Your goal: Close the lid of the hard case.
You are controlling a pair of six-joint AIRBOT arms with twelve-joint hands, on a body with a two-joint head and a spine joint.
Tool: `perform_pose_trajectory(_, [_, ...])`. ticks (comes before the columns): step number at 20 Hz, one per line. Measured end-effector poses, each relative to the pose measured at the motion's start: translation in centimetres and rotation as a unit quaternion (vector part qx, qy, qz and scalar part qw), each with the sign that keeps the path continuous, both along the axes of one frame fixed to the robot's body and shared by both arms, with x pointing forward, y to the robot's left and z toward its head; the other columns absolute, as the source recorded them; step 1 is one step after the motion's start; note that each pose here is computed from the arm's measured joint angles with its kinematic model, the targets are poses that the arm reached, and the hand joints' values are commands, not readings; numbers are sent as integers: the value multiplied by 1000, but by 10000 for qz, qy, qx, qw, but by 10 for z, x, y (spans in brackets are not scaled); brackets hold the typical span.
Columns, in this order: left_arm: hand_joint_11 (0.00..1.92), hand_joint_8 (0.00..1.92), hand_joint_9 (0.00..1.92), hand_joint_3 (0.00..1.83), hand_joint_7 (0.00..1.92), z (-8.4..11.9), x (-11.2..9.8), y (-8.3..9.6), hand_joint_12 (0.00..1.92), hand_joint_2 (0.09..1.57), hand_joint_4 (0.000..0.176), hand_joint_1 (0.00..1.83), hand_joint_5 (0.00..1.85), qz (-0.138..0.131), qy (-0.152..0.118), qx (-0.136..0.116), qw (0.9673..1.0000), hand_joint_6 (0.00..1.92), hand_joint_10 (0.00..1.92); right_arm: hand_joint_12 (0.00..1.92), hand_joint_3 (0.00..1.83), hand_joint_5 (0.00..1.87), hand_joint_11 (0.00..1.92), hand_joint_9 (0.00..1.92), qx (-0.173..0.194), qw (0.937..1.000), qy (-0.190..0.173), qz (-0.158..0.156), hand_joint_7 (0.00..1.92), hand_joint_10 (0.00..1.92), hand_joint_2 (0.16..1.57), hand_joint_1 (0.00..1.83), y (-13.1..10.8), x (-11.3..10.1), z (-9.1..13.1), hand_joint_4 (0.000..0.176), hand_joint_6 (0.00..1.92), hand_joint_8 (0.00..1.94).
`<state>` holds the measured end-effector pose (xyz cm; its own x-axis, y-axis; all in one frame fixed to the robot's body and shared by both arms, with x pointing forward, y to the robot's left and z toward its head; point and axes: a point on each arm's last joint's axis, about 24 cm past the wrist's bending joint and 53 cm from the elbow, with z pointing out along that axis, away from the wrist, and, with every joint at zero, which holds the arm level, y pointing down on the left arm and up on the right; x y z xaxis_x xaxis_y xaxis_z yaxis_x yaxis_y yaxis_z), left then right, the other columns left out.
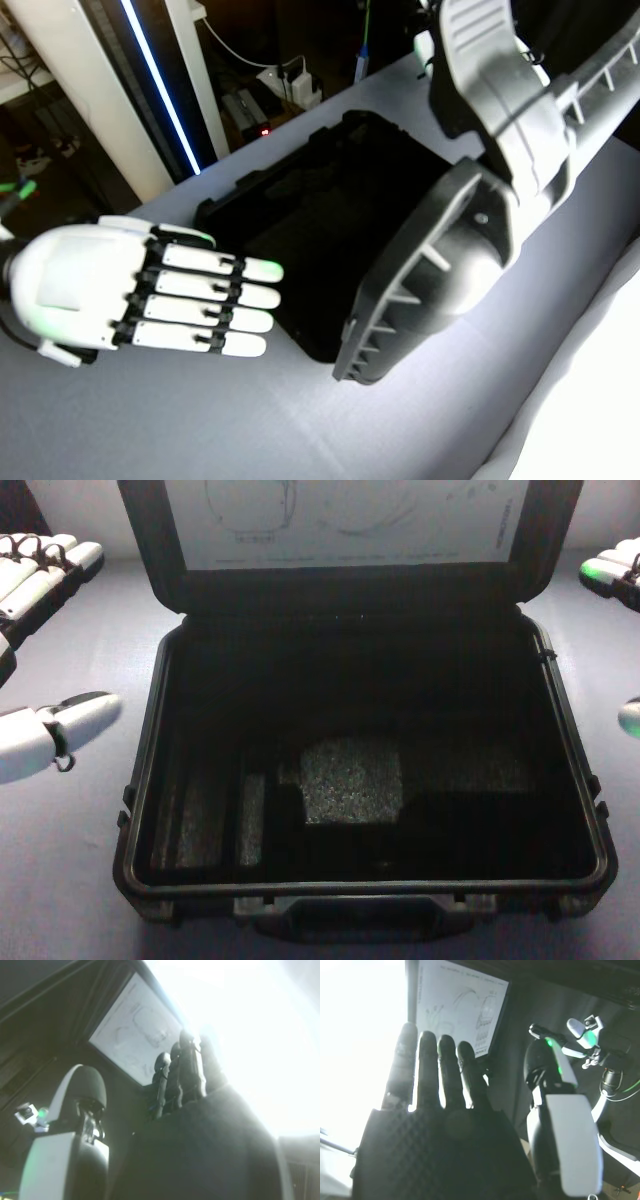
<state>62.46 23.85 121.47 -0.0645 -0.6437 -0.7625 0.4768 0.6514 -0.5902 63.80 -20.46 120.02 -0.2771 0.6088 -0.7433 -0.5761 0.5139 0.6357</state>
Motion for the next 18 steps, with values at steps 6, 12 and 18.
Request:
perform_pose_trajectory(6, [0, 0, 0, 0, 0, 5, 17, 16, 0, 1148, 0, 0, 0, 299, -40, -104, 9995, 0, 0, 9, 0, 43, 6, 1, 72, 9997, -159, -171, 39, 0, 1071, 169, -9, 13, 15, 0, 2, 1])
perform_pose_trajectory(12, [13, 0, 0, 0, 0, 5, 48, 15, 6, 1082, 0, 0, 0, 417, 43, -241, 9988, 0, 0, 5, 0, 41, 11, 0, 32, 9975, -16, -711, 14, 0, 1034, 137, -30, 54, 15, 0, 3, 2])
perform_pose_trajectory(18, [0, 0, 0, 0, 0, 10, 88, 13, 0, 1059, 0, 0, 0, 530, 230, -317, 9978, 0, 0, 36, 0, 82, 88, 75, 54, 9953, 36, -963, 95, 10, 1038, 140, -27, 95, 29, 0, 4, 4])
